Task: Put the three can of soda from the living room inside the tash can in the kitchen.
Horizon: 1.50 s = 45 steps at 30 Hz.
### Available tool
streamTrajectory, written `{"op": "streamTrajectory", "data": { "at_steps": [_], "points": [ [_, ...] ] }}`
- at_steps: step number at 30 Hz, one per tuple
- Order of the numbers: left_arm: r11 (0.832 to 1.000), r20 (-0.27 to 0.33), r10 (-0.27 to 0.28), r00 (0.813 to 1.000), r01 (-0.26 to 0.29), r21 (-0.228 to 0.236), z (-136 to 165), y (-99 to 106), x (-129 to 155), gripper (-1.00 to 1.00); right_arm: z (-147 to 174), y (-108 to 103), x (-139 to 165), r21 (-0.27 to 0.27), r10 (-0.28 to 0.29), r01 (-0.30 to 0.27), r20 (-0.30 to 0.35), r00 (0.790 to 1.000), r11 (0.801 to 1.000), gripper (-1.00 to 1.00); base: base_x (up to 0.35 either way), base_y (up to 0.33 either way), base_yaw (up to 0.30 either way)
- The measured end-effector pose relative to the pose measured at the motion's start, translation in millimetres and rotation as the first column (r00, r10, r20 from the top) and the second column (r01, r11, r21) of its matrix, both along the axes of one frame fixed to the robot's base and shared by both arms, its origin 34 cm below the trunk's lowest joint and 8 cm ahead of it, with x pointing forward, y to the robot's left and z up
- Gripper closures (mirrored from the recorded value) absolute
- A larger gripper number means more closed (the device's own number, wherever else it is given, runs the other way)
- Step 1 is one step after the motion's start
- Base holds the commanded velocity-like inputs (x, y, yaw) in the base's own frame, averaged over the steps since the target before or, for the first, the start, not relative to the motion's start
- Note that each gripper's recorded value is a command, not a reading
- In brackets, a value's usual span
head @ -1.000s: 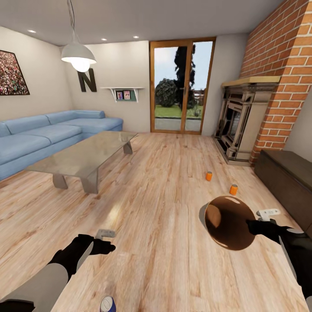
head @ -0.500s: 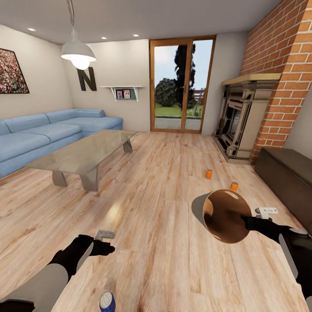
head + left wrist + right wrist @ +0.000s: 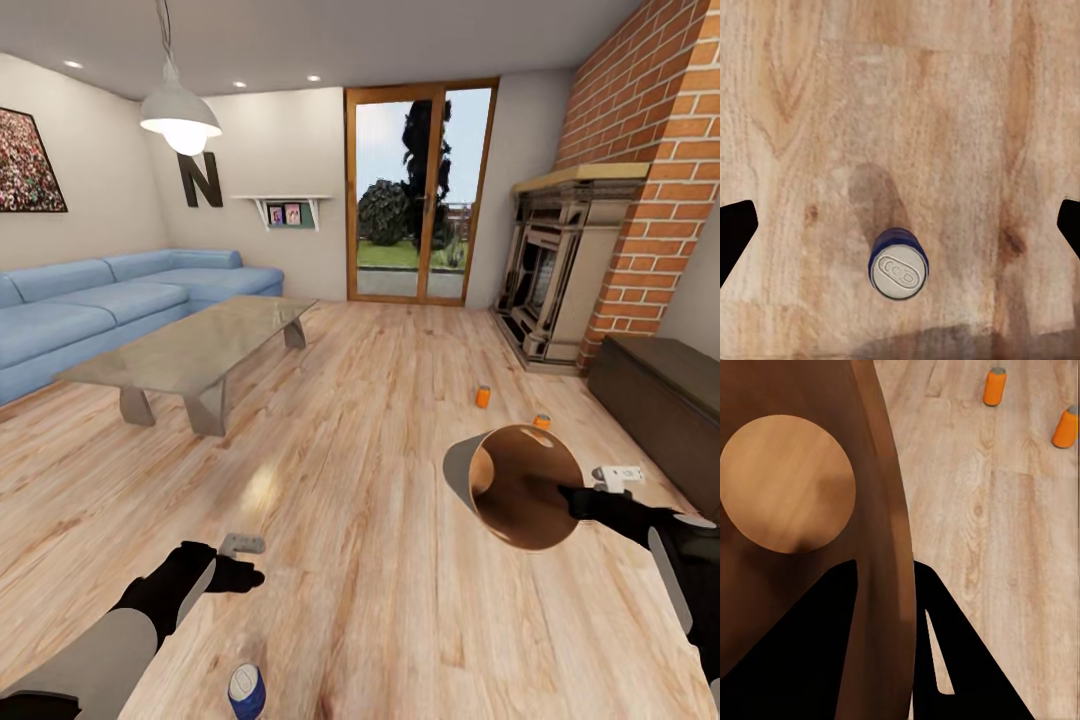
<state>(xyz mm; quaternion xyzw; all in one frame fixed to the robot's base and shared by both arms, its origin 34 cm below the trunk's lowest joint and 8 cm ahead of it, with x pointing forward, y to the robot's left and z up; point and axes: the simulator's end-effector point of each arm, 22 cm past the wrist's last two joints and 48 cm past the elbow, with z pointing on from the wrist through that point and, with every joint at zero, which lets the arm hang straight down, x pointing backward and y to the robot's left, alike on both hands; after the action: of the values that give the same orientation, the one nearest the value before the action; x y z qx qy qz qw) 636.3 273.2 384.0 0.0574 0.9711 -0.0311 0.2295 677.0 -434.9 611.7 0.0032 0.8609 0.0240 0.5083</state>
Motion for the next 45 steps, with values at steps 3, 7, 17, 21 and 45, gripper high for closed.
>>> {"op": "streamTrajectory", "data": {
  "at_steps": [3, 7, 17, 21, 45],
  "points": [
    [1.0, -0.009, 0.002, 1.0, -0.002, -0.001, -7.3, 0.1, -3.6, -1.0, 26.6, 8.9, -2.6, 0.011, 0.004, -0.004, 0.012, 1.0, 1.0, 1.0, 0.0, 0.0, 0.0],
    [1.0, -0.022, 0.003, 1.0, -0.003, -0.003, -13.0, -0.2, -7.0, -1.0, 53.1, 14.7, -9.0, -0.015, 0.002, -0.002, 0.02, 1.0, 1.0, 1.0, 0.0, 0.0, 0.0],
    [1.0, -0.023, 0.009, 1.0, -0.009, -0.009, -11.0, -0.8, -6.0, -1.0, 70.6, 25.2, -15.3, -0.005, 0.007, -0.007, 0.012, 1.0, 1.0, 1.0, -0.13, 0.0, 0.0],
    [1.0, -0.023, 0.01, 1.0, -0.01, -0.009, -10.7, -0.8, -5.8, -1.0, 70.6, 24.4, -15.4, -0.01, 0.005, -0.005, 0.011, 1.0, 1.0, 1.0, -0.043, 0.0, 0.0],
    [1.0, -0.091, 0.018, 0.996, -0.018, -0.004, -61.6, 1.0, -28.5, -1.0, 23.7, 35.5, -15.8, -0.03, 0.027, -0.028, -0.022, 0.999, 0.999, 1.0, -0.002, 0.0, 0.0]
  ]
}}
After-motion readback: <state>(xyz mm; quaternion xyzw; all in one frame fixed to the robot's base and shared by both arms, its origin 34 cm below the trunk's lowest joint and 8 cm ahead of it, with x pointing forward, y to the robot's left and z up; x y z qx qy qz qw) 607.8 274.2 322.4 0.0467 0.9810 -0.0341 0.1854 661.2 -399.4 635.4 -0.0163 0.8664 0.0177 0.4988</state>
